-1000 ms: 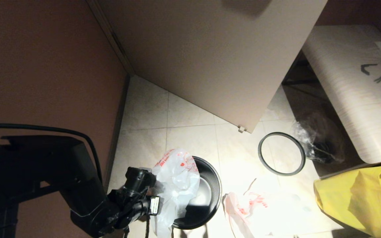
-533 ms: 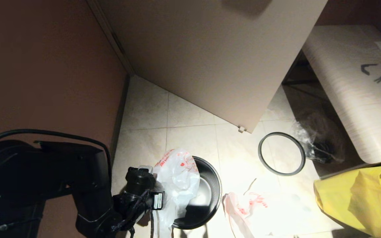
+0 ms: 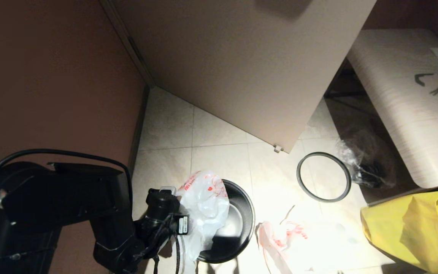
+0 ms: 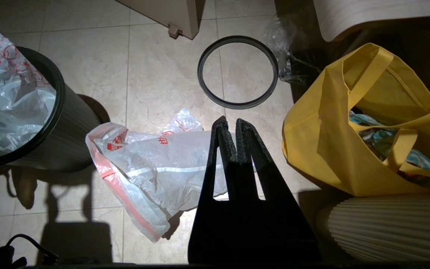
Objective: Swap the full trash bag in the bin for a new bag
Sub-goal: Put the new garbage bag on the trash can
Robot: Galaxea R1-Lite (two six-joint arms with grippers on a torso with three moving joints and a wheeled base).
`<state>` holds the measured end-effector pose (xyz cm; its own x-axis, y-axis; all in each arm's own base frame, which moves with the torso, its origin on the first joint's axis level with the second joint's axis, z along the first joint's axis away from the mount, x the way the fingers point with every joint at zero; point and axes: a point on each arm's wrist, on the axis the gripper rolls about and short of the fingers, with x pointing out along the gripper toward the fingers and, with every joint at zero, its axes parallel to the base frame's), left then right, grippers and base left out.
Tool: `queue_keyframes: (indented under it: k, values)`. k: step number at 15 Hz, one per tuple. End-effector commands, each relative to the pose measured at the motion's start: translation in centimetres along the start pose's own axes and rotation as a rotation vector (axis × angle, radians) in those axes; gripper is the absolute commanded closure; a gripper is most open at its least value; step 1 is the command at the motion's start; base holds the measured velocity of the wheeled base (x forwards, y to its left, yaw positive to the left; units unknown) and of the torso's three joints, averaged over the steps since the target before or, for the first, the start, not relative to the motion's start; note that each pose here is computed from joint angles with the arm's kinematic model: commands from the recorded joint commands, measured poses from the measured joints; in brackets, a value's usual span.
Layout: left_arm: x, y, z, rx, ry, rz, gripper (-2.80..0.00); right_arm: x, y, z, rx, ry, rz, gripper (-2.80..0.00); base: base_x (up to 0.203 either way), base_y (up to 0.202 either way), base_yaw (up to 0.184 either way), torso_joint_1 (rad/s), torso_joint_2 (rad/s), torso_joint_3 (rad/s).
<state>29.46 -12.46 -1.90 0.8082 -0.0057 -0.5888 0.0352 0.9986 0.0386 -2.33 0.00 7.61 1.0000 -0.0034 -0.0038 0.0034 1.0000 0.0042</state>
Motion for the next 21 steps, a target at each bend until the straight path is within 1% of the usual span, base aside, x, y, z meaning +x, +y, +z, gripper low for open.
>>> queue_keyframes:
  k: [1,4,6,8,9,12,16,17,19,21]
  values:
    - [-0.4,0.1,0.3,-0.006,-0.016,0.001,0.0,0.0,0.0,0.0,0.0,0.001,0.0,0.0,0.0,0.0,0.0,0.0,0.0,0.0]
    - [-0.6,0.1,0.1,-0.004,-0.009,0.002,0.0,0.0,0.0,0.0,0.0,0.001,0.0,0.0,0.0,0.0,0.0,0.0,0.0,0.0]
    - [-0.5,0.1,-0.2,0.008,0.003,0.006,0.0,0.0,0.0,0.0,0.0,0.001,0.0,0.0,0.0,0.0,0.0,0.0,0.0,0.0]
    - [0.4,0.2,-1.5,0.064,0.038,0.05,0.0,0.0,0.0,0.0,0.0,0.001,0.0,0.0,0.0,0.0,0.0,0.0,0.0,0.0]
    - [0.6,0.3,-1.7,0.079,0.035,0.084,0.0,0.0,0.0,0.0,0.0,0.001,0.0,0.0,0.0,0.0,0.0,0.0,0.0,0.0]
    - [0.0,0.4,-1.5,0.064,-0.029,0.071,0.0,0.0,0.0,0.0,0.0,0.001,0.0,0.0,0.0,0.0,0.0,0.0,0.0,0.0]
    - [-0.3,0.5,-1.8,0.068,-0.03,0.07,0.0,0.0,0.0,0.0,0.0,0.001,0.0,0.0,0.0,0.0,0.0,0.0,0.0,0.0]
    - [-0.3,0.5,-1.9,0.07,-0.025,0.07,-2.8,0.0,0.0,0.0,0.0,0.001,0.0,0.0,0.0,0.0,0.0,0.0,0.0,0.0]
    - [-0.5,0.5,-1.8,0.066,-0.035,0.065,-2.8,0.0,0.0,0.0,0.0,0.001,0.0,0.0,0.0,0.0,0.0,0.0,0.0,0.0]
    - [-0.6,0.5,-1.5,0.054,-0.065,0.063,-2.8,0.0,0.0,0.0,0.0,0.001,0.0,0.0,0.0,0.0,0.0,0.0,0.0,0.0]
